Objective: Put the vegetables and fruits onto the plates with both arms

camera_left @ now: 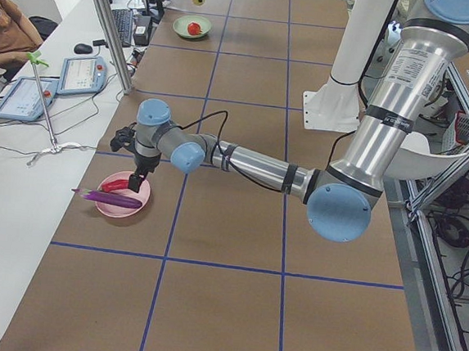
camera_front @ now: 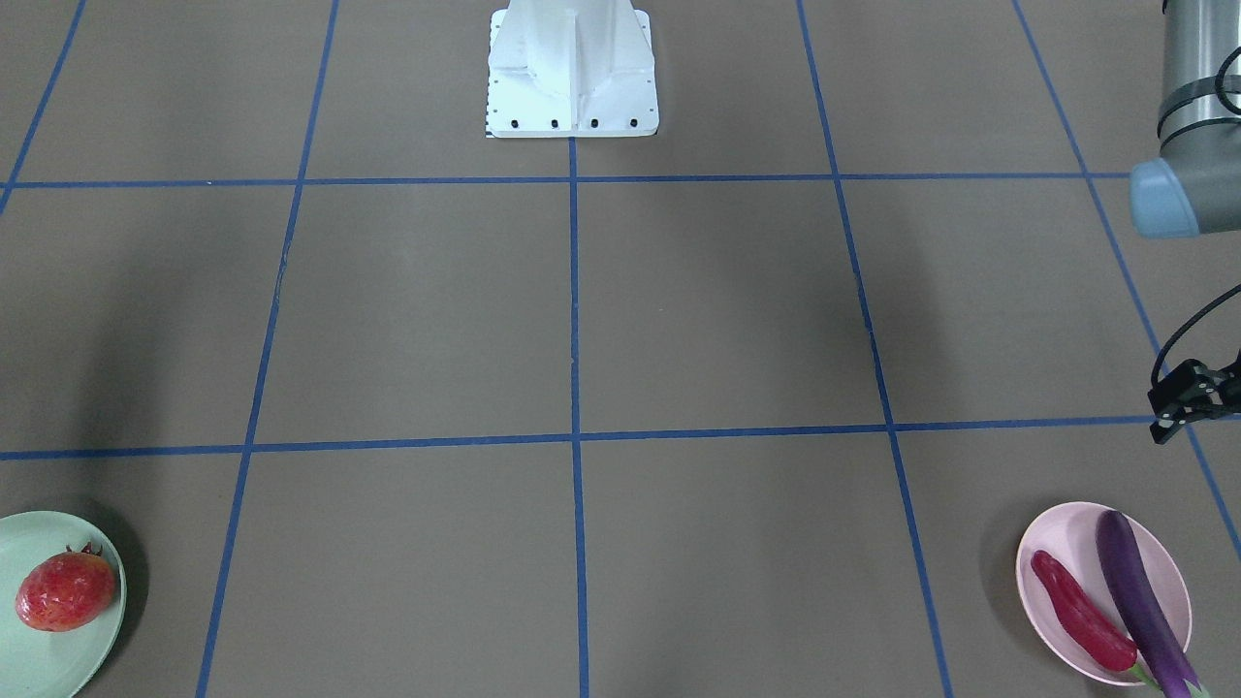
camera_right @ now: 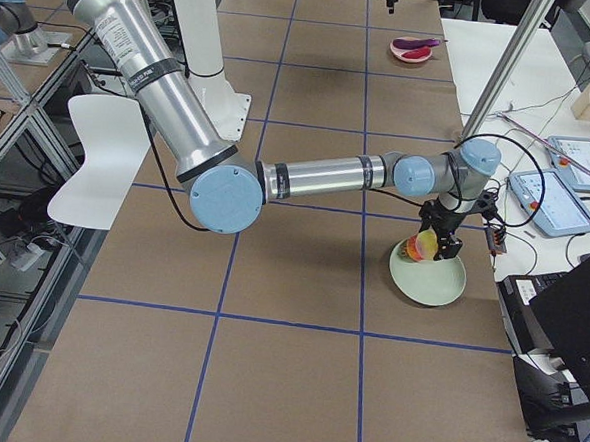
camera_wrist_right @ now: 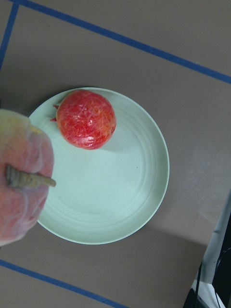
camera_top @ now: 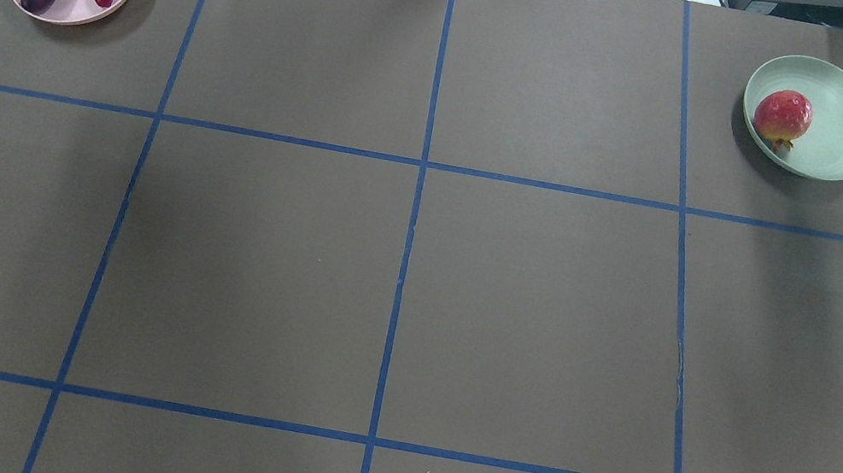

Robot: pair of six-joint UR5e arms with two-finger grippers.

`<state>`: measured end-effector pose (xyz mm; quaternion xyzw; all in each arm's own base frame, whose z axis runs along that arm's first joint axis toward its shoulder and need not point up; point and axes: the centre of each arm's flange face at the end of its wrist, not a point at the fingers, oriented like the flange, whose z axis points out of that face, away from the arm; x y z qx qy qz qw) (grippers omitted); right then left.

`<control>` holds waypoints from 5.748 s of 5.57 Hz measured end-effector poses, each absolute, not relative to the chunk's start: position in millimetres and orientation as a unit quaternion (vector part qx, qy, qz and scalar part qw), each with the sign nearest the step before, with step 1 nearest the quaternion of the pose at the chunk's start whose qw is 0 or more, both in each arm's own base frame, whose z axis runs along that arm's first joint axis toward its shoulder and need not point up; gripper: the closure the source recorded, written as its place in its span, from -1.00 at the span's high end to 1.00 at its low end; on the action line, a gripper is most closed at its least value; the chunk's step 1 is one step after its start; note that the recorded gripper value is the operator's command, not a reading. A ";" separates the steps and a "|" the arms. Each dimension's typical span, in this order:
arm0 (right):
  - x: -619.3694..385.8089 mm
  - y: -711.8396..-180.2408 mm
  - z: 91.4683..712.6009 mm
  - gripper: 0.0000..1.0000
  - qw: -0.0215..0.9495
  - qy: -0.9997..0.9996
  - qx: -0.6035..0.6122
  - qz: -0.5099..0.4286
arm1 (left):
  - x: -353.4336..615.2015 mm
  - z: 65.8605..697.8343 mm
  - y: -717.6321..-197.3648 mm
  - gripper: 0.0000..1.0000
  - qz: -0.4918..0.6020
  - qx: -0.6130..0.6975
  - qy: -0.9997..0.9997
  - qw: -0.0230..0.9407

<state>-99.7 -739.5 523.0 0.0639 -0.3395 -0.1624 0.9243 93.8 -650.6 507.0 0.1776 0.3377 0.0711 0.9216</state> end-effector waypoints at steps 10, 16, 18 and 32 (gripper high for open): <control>-146.9 -748.1 515.9 1.00 0.927 -0.343 0.112 -0.102 | 60.1 505.4 -646.2 1.00 0.079 0.183 0.331 0.922; -35.9 -575.6 416.8 1.00 0.924 -0.380 0.035 -0.028 | 7.1 504.1 -578.0 1.00 0.113 0.144 0.329 0.926; -22.5 -539.1 457.8 1.00 0.916 -0.400 0.015 -0.014 | -28.2 564.9 -522.4 1.00 0.127 0.118 0.356 0.918; 69.2 -447.2 634.2 1.00 0.914 -0.404 -0.029 0.013 | -67.6 638.6 -464.6 1.00 0.089 0.075 0.353 0.929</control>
